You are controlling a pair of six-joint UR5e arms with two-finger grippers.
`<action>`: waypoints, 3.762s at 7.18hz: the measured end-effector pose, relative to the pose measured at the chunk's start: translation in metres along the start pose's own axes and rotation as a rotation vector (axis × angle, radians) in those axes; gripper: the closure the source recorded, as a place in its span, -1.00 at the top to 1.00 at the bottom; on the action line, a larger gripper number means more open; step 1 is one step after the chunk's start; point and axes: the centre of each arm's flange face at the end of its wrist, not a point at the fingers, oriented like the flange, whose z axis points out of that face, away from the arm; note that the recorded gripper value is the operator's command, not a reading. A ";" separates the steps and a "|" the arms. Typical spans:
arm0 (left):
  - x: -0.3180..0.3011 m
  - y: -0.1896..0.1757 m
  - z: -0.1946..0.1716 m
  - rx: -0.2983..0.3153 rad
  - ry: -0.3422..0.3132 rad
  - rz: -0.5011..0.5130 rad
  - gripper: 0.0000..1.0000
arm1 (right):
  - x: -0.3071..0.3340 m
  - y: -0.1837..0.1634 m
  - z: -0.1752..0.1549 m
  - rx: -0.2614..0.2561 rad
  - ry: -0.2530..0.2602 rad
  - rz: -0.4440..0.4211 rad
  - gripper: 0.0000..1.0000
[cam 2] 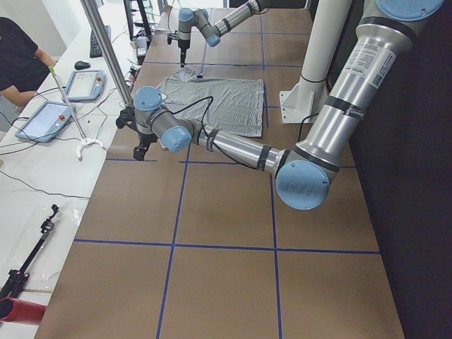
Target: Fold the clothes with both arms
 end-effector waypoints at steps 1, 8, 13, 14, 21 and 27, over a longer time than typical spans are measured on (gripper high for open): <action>0.000 0.000 -0.001 0.003 0.001 0.001 1.00 | -0.002 0.001 0.003 -0.004 0.003 -0.001 0.17; 0.001 0.000 -0.003 0.021 0.008 0.013 1.00 | -0.023 -0.006 0.003 -0.030 0.017 -0.022 -1.00; 0.002 0.000 -0.004 0.021 0.012 0.013 1.00 | -0.067 -0.022 -0.030 -0.023 -0.002 -0.042 -1.00; 0.002 0.000 -0.004 0.020 0.012 0.013 1.00 | -0.087 -0.022 -0.047 -0.024 -0.008 -0.047 -1.00; 0.002 -0.001 -0.004 0.020 0.012 0.013 1.00 | -0.240 -0.022 -0.050 0.003 0.014 -0.087 -1.00; 0.025 -0.004 0.009 0.021 0.032 0.015 1.00 | -0.250 -0.036 -0.047 0.053 -0.008 -0.097 1.00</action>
